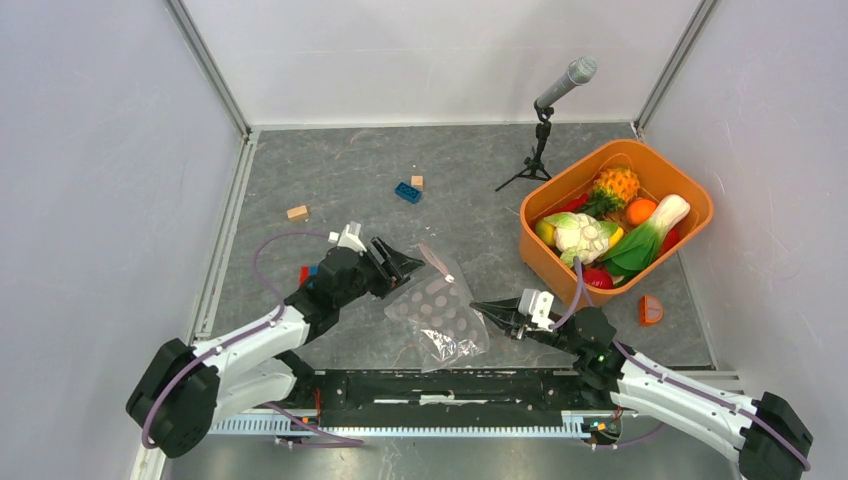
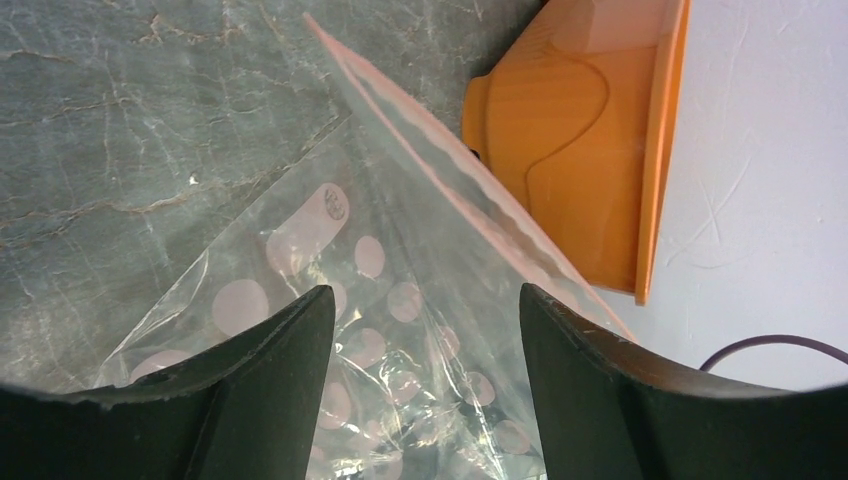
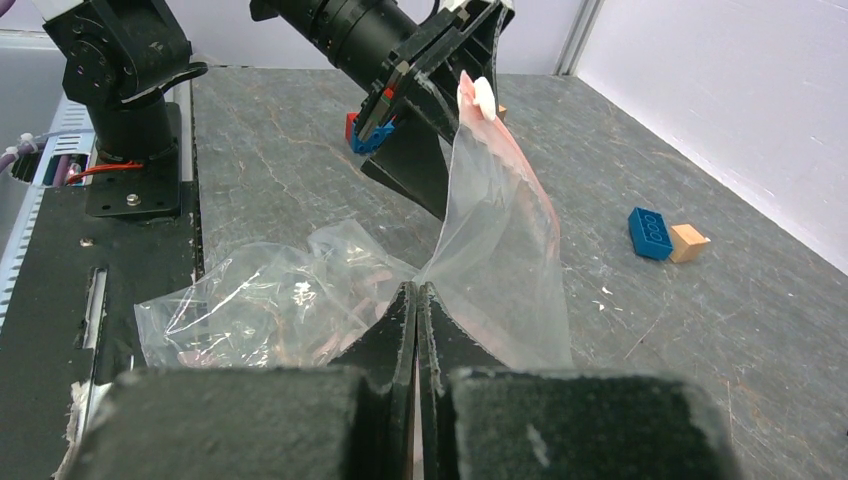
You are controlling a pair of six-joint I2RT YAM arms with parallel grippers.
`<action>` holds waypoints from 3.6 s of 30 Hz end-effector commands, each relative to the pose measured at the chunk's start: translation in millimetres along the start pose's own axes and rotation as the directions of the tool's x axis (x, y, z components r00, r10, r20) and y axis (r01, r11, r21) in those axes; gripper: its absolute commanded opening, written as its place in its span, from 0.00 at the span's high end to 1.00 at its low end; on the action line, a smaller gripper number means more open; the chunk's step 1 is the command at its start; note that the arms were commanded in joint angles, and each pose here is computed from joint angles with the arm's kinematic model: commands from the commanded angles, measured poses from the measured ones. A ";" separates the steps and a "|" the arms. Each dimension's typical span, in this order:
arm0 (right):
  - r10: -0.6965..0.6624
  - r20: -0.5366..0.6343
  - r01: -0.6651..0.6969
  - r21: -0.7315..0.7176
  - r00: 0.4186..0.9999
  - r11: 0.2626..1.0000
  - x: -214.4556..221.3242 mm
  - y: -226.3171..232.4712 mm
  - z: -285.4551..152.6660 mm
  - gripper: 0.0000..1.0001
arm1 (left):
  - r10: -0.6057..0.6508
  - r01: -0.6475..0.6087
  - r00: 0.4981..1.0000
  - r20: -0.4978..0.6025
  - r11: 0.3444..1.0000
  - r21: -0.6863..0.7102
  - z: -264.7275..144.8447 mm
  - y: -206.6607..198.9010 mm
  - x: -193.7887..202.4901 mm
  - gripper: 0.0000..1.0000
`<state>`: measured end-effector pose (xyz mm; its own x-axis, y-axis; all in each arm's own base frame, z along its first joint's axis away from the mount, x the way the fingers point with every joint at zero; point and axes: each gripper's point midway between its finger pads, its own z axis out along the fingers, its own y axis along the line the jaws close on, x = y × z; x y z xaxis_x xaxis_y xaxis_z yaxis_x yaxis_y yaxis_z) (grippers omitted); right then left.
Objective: Place the food in the zip-top bag and seal the zipper
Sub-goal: Pick up the zipper food storage bag at the center of the board, then open the zipper of the food storage bag.
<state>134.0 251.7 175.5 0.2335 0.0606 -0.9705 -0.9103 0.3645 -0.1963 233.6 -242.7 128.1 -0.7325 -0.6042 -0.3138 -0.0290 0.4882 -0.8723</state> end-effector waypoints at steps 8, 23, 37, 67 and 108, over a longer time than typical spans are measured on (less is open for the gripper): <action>0.019 -0.032 -0.020 -0.023 0.999 1.000 27.5 11.6 -10.8 1.00 | 0.013 -0.014 1.000 0.021 1.000 0.023 9.2 -4.6 -4.2 0.22; 0.011 -0.034 -0.013 -0.065 0.999 0.998 29.9 19.0 -11.4 1.00 | -0.008 0.007 0.999 0.050 1.000 0.022 17.2 -3.7 -9.7 0.21; -0.005 -0.032 0.002 -0.092 0.999 0.996 35.6 24.7 -14.2 1.00 | -0.028 0.026 0.998 0.048 0.999 0.042 19.8 -7.0 -9.4 0.19; -0.069 0.024 0.072 -0.148 0.997 0.986 34.8 34.9 -18.6 1.00 | 0.062 -0.045 0.993 -0.103 0.986 0.159 28.3 -35.8 11.8 0.40; 0.217 -0.070 -0.220 -0.039 0.974 0.975 -17.2 6.8 23.4 0.34 | 0.661 -0.664 0.746 0.075 0.748 0.010 -15.5 -120.5 -72.4 0.98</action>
<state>125.2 265.4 143.7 0.0738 -0.0370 -0.9966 -0.9580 0.2752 -0.0811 264.4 -286.6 221.8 -0.7102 -0.3114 -0.6313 0.3862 0.5775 -0.7193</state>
